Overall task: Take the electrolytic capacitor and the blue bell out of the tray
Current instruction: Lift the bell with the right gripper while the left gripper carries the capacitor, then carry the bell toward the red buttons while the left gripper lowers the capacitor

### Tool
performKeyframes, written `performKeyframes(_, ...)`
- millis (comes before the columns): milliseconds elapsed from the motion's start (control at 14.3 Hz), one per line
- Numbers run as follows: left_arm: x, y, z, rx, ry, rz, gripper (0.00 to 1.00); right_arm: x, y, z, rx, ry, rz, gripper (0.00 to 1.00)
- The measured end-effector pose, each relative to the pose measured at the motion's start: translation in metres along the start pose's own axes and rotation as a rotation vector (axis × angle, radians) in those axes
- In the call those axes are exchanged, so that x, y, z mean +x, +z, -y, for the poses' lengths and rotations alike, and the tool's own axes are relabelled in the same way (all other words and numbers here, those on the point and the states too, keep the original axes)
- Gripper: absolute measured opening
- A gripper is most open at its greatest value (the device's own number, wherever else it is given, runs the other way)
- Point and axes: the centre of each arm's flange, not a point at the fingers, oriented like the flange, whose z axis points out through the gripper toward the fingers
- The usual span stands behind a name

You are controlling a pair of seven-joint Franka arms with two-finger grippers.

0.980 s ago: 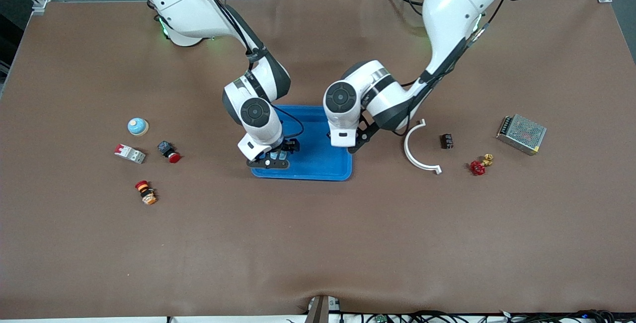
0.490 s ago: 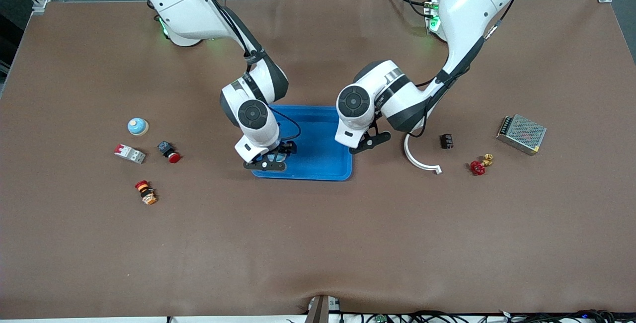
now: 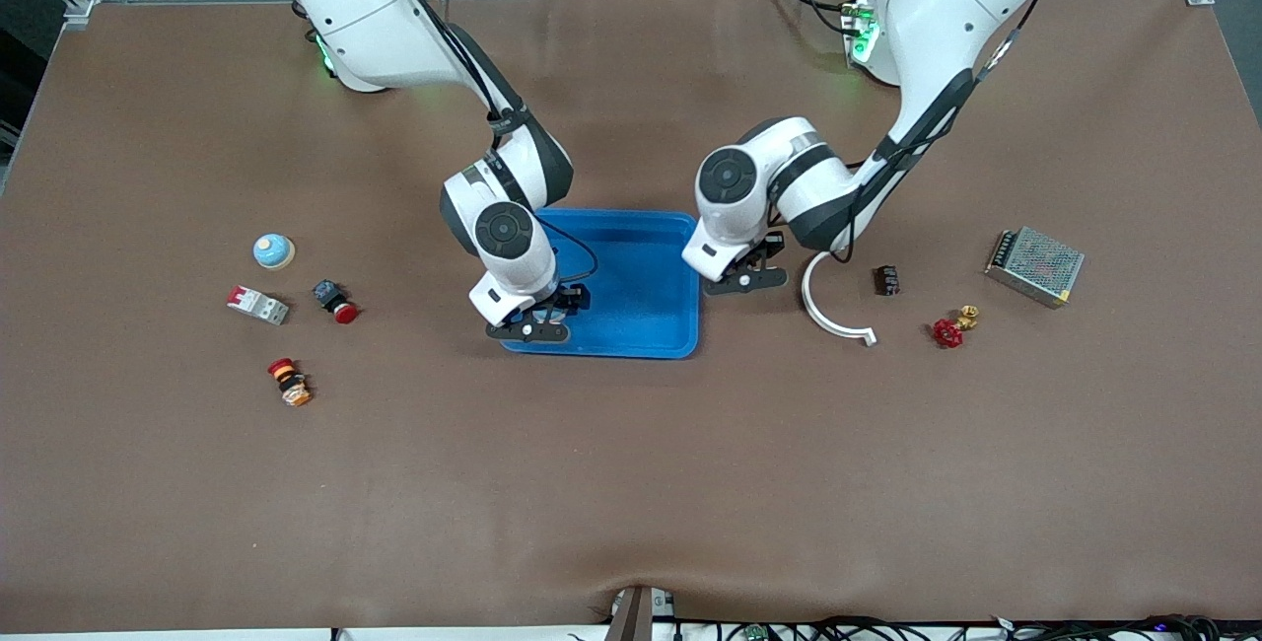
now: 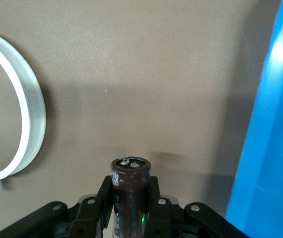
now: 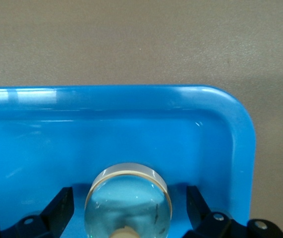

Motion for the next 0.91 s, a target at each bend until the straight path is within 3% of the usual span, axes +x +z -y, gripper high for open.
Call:
performKeyframes(140, -0.006, 0.006, 0.024, -0.035, 0.014, -0.047, 0.31, 0.000, 0.000, 0.000, 0.000, 0.000, -0.001, 0.94)
performKeyframes(350, -0.008, 0.017, 0.054, -0.083, 0.035, -0.104, 0.31, 0.003, -0.005, 0.002, 0.006, 0.000, -0.008, 0.67)
performKeyframes(700, -0.010, 0.026, 0.070, -0.125, 0.042, -0.114, 0.31, 0.006, -0.007, 0.000, 0.000, 0.005, -0.002, 0.67)
performKeyframes(910, -0.009, 0.026, 0.072, -0.145, 0.041, -0.118, 0.31, 0.011, -0.037, 0.000, -0.041, -0.010, 0.059, 0.67)
